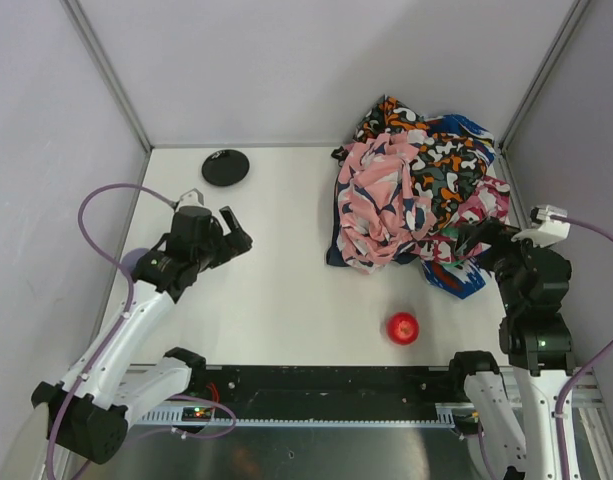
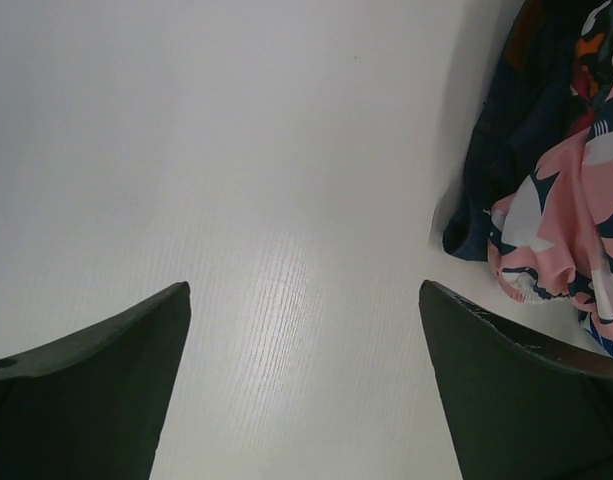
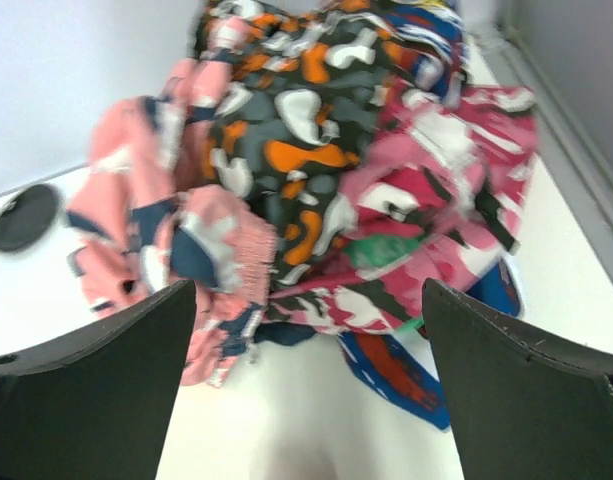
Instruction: Pick out a specific cloth from the pile
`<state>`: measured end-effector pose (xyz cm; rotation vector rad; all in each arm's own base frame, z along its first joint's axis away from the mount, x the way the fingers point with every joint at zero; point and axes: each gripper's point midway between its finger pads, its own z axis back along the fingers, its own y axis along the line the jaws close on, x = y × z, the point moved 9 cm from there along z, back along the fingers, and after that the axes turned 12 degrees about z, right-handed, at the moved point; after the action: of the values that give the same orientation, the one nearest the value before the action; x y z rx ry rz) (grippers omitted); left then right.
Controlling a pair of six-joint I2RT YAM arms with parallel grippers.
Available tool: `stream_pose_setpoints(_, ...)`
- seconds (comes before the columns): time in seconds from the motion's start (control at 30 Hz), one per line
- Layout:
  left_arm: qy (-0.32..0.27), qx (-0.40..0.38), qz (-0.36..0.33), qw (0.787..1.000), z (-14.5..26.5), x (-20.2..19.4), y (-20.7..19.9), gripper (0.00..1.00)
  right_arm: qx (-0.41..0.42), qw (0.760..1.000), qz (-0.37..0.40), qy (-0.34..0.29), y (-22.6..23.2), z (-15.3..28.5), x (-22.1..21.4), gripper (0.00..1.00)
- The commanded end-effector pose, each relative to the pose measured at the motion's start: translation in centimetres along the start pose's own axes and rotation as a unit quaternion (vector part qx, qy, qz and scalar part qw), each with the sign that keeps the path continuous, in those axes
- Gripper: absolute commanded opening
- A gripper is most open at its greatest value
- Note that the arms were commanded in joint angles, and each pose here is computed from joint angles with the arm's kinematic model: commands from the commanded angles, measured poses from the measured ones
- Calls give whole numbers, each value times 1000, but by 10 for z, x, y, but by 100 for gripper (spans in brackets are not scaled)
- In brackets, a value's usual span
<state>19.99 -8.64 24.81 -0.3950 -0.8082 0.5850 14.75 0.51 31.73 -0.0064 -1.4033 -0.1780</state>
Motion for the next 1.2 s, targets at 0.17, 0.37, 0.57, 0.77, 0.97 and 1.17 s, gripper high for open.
stream_pose_setpoints(0.17,41,9,17,999,-11,-15,8,100,278,954,58,-97,51,6,42,99)
stream_pose_setpoints(0.37,49,22,17,998,-16,-21,14,100,212,955,209,12,113,-37,20,99)
stream_pose_setpoints(0.57,50,36,20,998,-21,-24,19,100,173,892,392,143,172,-95,-38,99)
stream_pose_setpoints(0.77,55,39,22,997,-22,-27,21,100,82,822,504,253,173,-147,-107,99)
stream_pose_setpoints(0.97,58,41,24,997,-23,-27,20,100,66,770,528,352,158,-183,-176,99)
stream_pose_setpoints(1.17,79,24,28,996,-29,-26,9,100,-71,811,510,278,151,-207,-142,47)
